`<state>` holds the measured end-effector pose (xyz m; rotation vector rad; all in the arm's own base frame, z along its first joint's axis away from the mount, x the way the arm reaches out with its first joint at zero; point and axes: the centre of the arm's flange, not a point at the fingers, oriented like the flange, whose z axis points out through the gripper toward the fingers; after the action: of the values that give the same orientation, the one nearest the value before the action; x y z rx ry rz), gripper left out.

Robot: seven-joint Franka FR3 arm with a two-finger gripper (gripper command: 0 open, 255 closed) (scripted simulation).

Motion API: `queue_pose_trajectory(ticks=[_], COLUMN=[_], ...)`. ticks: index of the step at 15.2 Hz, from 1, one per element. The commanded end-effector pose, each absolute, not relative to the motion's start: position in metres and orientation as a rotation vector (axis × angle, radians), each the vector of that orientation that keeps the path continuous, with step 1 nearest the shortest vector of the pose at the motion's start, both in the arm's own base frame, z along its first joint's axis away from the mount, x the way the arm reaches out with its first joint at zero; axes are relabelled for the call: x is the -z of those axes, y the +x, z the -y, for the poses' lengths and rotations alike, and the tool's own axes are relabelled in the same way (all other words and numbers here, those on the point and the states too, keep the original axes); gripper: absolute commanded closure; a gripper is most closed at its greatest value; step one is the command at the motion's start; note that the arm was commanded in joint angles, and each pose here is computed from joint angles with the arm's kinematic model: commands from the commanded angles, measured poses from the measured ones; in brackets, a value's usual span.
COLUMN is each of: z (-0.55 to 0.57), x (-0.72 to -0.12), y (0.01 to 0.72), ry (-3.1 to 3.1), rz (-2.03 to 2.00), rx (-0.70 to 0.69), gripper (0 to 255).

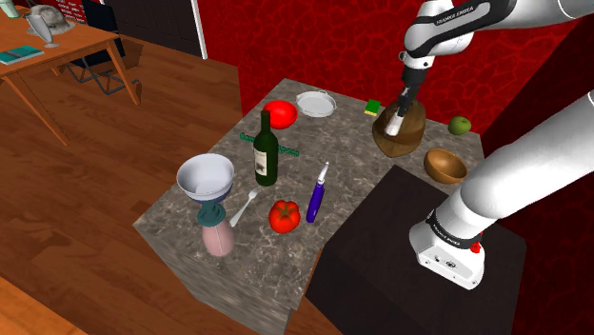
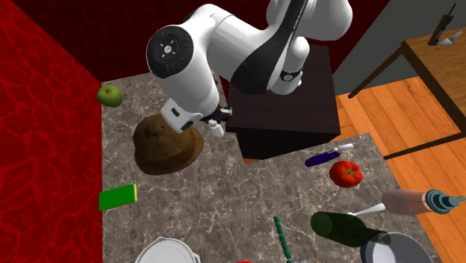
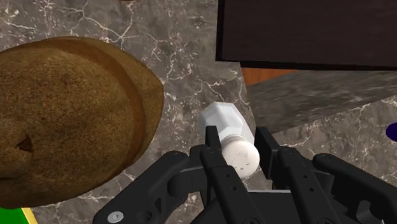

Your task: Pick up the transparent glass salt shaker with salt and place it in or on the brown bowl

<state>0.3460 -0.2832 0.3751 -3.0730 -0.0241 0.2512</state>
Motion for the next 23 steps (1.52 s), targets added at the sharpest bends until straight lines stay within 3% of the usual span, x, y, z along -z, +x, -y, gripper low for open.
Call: queue_pose_trajectory(ticks=[1,20,23], z=[0.296,0.412,0.412], x=[-0.377,-0.407,-0.392], y=[0.323,0.104,0.104], ry=[-3.073,-3.073,-3.073], rz=[0.026,0.026,0.026], rx=[-0.251,-0.251,-0.251], gripper=[255,255,255])
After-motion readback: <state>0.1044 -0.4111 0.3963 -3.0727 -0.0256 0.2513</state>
